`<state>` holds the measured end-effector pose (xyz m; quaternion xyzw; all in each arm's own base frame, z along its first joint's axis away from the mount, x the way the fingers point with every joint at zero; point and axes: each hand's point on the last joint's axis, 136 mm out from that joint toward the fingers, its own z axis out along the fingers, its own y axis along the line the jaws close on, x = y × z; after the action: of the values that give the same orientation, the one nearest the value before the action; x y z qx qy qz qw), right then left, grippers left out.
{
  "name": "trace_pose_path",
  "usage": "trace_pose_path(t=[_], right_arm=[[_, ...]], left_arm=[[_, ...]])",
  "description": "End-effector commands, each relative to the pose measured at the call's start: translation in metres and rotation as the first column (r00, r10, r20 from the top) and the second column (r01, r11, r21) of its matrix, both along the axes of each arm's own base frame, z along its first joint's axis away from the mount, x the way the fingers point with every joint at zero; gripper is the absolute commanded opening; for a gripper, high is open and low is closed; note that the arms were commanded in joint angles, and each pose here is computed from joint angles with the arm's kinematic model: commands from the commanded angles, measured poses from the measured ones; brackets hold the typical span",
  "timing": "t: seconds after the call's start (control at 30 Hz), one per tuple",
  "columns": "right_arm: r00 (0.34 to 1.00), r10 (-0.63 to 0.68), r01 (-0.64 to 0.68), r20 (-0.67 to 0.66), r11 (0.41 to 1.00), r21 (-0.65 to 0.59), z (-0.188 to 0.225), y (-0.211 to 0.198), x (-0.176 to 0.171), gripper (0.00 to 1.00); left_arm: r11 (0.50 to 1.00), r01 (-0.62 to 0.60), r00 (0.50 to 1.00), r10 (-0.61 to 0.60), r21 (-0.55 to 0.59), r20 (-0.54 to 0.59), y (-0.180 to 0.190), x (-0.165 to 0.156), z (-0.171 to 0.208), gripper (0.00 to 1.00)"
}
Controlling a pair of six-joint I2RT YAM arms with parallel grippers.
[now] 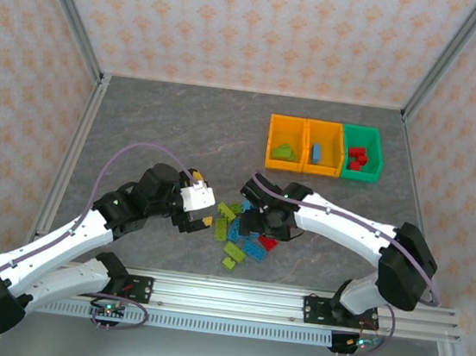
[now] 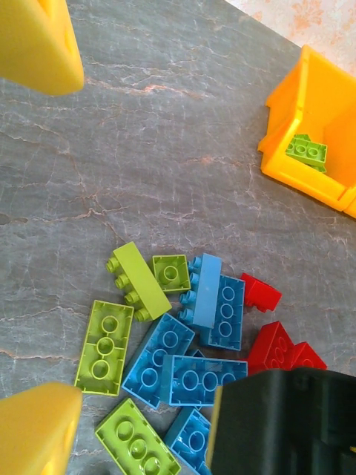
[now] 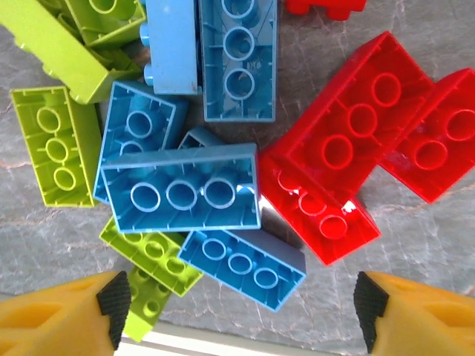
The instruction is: Sort the legos into containers by color
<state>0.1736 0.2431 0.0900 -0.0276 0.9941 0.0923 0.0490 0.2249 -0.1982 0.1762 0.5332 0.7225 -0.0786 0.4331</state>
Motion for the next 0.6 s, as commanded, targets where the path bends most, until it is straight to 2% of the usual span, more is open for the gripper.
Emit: trace_pose_path(t=[0.0,0.23,0.57], right_arm=[[0.999,-0.013,0.012,0.035,1.000,0.020,-0.002,0.013,0.011,0.84],[1.000,-0.006,0.006,0.000,1.000,0.014,-0.018,0.026,0.013,0.84],[0.999,0.032,-0.032,-0.016,0.999,-0.006,-0.030,0.042,0.013,0.85]], left_arm=[[0.999,0.035,0.999,-0.034,0.012,-0.016,0.000,-0.005,-0.003,1.00],[0.994,0.104,0.994,-0.101,0.047,-0.047,-0.002,-0.015,-0.011,1.00],[0.992,0.113,0.993,-0.110,0.062,-0.043,0.000,-0.017,-0.013,1.00]])
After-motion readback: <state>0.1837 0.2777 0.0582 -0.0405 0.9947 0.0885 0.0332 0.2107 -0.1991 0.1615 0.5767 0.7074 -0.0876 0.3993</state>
